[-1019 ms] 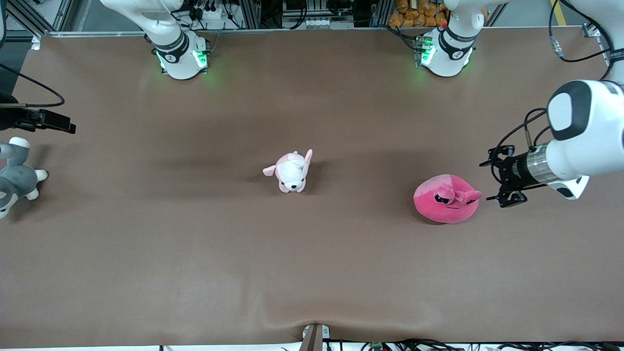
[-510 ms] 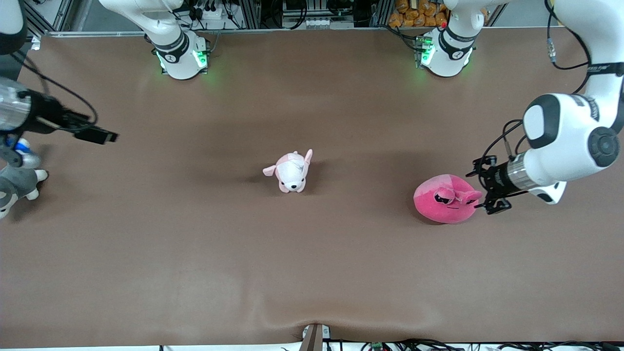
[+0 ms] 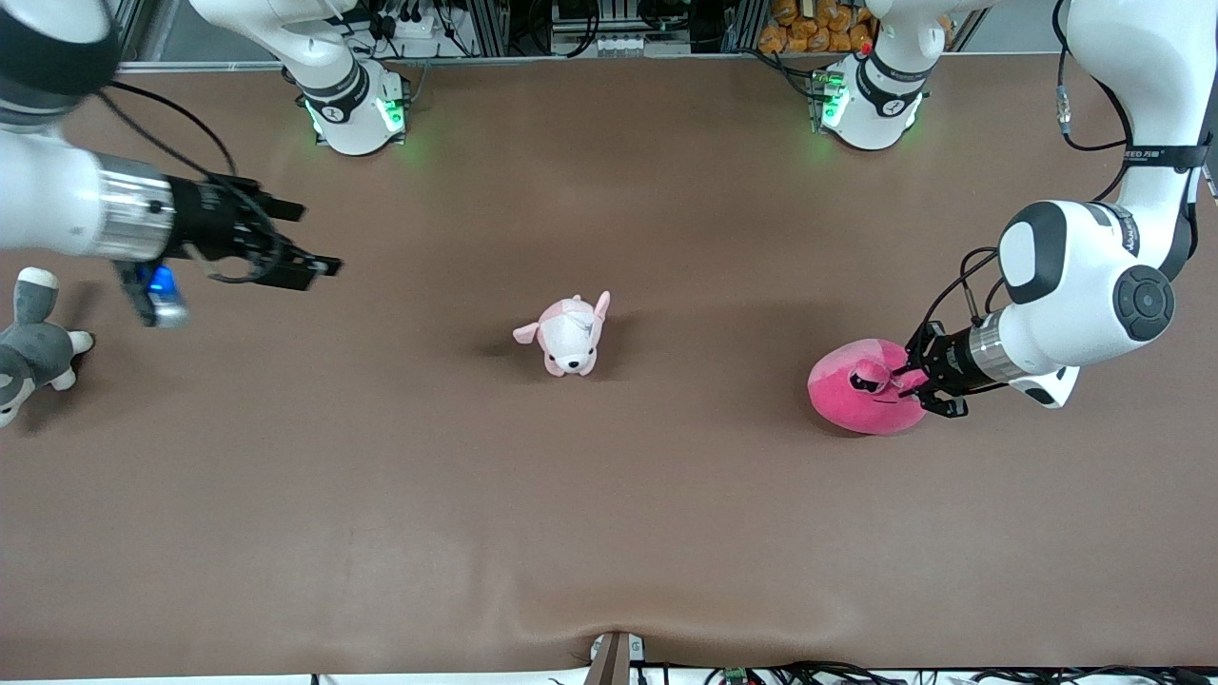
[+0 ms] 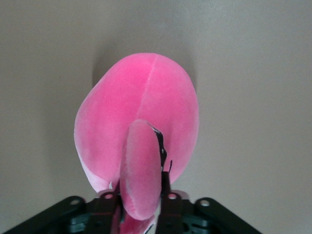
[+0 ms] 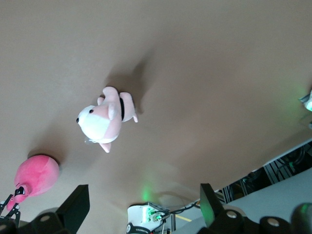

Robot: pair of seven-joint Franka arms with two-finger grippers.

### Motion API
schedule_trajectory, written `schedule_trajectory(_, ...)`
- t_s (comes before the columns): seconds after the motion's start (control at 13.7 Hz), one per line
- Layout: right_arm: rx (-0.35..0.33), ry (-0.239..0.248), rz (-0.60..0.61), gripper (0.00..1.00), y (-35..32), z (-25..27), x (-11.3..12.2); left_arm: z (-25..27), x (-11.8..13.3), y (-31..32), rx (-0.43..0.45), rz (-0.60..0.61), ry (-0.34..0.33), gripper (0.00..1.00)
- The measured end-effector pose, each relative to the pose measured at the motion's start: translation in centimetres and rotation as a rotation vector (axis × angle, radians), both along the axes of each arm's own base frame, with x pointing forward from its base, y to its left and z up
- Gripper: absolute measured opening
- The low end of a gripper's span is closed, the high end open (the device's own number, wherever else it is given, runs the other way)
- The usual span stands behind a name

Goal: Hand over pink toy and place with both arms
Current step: 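Lift the pink plush with the left gripper while the right gripper approaches, then grasp the plush with the right gripper while the left gripper releases it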

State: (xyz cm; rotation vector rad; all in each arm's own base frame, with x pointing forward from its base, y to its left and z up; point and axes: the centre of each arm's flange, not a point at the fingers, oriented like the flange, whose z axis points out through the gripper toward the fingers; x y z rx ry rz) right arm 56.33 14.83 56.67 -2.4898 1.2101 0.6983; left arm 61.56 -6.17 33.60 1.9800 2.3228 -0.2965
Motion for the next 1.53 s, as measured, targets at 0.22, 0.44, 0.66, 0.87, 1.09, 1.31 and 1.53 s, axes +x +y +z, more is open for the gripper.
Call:
schedule_trajectory(0.22, -0.045, 0.026, -0.097, 1.0, 5.3, -0.6, -0.2, 0.0, 0.0, -0.1, -0.001, -0.002, -0.001, 0.13)
schedule_trajectory(0.44, -0.088, 0.062, -0.221, 1.0, 10.5, -1.4, -0.8, 1.2, 0.2, -1.6, -0.008, -0.024, -0.017, 0.13)
schedule_trajectory(0.66, -0.087, 0.039, -0.393, 1.0, 15.1, -2.2, -0.2, 5.5, -0.3, -3.7, -0.011, -0.056, 0.006, 0.11)
schedule_trajectory(0.87, -0.084, 0.052, -0.538, 1.0, 18.1, -3.0, 0.0, 10.9, -1.9, -7.9, -0.013, -0.09, -0.028, 0.11)
schedule_trajectory(1.09, -0.068, 0.066, -0.67, 1.0, 20.4, -3.8, 0.3, 13.9, -3.6, -13.6, -0.061, -0.039, -0.036, 0.11)
schedule_trajectory(1.31, -0.077, 0.083, -0.672, 1.0, 24.7, -5.2, -1.6, 15.9, -4.9, -19.2, -0.089, 0.007, -0.031, 0.11)
schedule_trajectory(1.53, -0.089, 0.106, -0.697, 1.0, 27.4, -6.6, -2.7, 17.8, -6.4, -24.9, -0.118, 0.045, -0.027, 0.11)
